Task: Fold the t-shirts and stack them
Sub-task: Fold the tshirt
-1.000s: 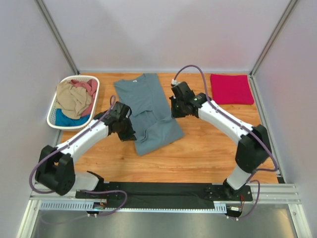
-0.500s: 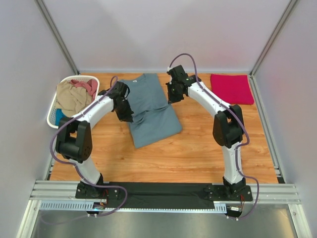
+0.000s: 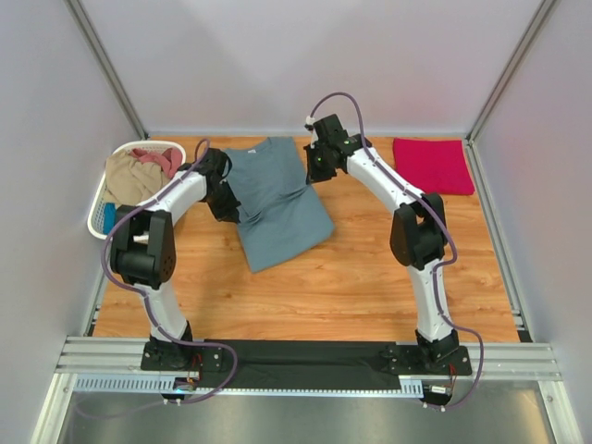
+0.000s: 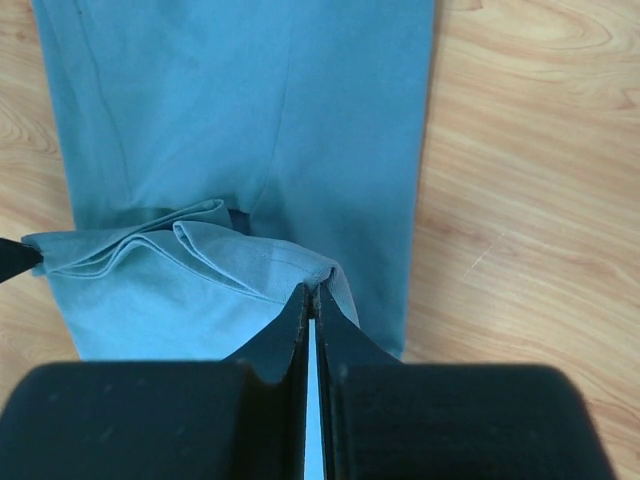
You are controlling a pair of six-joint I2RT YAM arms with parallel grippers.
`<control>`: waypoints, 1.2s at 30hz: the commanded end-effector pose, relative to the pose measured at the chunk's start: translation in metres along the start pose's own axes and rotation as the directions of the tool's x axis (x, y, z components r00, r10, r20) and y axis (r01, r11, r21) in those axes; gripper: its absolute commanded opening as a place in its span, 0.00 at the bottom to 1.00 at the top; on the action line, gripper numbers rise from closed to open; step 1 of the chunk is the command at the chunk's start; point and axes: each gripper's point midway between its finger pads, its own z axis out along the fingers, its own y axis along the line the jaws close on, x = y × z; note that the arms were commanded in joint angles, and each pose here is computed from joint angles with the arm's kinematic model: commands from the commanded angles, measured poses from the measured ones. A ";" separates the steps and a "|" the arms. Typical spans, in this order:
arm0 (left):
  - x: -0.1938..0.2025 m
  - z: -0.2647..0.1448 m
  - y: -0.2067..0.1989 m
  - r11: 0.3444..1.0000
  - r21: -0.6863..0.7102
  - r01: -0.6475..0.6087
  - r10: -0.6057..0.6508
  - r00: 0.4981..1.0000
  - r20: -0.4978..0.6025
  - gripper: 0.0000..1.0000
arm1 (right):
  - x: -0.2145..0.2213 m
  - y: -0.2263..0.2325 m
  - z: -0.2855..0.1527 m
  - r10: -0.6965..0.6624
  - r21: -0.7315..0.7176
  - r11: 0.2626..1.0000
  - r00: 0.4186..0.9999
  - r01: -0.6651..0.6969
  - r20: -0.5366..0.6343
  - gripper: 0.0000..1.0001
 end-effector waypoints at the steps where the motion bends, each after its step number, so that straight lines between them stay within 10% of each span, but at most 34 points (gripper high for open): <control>1: -0.024 -0.003 -0.015 0.997 0.072 -0.004 0.001 0.999 0.041 0.00 | -0.024 -0.002 0.005 -0.031 -0.023 0.999 0.997 0.033 0.064 0.00; 36: -0.095 0.019 -0.012 0.999 0.012 -0.033 0.032 0.996 0.088 0.09 | -0.063 -0.025 0.069 0.076 -0.104 0.993 0.975 -0.055 0.209 0.02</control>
